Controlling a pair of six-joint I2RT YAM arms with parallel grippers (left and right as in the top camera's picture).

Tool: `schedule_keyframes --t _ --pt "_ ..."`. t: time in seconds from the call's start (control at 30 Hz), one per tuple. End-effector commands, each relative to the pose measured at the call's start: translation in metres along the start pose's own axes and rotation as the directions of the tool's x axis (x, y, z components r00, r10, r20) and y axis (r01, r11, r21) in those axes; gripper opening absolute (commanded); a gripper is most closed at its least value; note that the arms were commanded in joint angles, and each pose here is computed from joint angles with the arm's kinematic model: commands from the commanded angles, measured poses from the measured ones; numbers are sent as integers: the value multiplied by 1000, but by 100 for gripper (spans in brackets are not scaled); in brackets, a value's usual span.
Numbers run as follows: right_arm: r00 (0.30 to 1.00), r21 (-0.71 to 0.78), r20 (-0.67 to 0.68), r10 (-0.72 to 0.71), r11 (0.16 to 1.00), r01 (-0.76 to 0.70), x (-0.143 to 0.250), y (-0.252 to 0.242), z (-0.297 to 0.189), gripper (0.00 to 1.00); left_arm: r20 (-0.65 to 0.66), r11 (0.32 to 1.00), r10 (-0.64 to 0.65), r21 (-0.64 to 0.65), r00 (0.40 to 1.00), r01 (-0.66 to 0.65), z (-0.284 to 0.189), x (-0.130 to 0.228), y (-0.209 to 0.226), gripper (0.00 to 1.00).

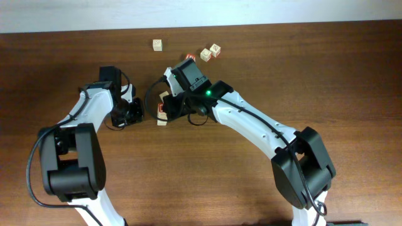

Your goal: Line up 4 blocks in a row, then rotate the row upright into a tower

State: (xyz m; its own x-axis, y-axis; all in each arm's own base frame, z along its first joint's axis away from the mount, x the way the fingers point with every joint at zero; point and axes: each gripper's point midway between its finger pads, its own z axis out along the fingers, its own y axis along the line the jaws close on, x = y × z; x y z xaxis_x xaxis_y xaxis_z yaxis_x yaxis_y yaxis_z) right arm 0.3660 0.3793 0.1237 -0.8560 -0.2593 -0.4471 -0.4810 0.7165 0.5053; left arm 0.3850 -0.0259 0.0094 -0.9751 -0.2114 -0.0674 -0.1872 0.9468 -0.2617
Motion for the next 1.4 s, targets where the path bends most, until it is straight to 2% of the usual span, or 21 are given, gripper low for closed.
schedule_keyframes --t 0.0,1.07,1.27,1.37 --pt "1000 39 -27 3 999 -2 11 -5 16 4 -1 1000 -5 -10 1000 5 3 0 7 0" --pt "997 1 54 -50 999 50 -6 11 25 5 2 1000 -3 -13 1000 3 3 -1 7 0" --pt "997 0 57 -51 999 51 -7 10 24 14 2 1000 -3 -13 1000 3 3 -1 7 0" --pt "996 -2 63 -56 998 56 -11 13 23 21 2 1000 -3 -13 1000 3 3 -1 7 0"
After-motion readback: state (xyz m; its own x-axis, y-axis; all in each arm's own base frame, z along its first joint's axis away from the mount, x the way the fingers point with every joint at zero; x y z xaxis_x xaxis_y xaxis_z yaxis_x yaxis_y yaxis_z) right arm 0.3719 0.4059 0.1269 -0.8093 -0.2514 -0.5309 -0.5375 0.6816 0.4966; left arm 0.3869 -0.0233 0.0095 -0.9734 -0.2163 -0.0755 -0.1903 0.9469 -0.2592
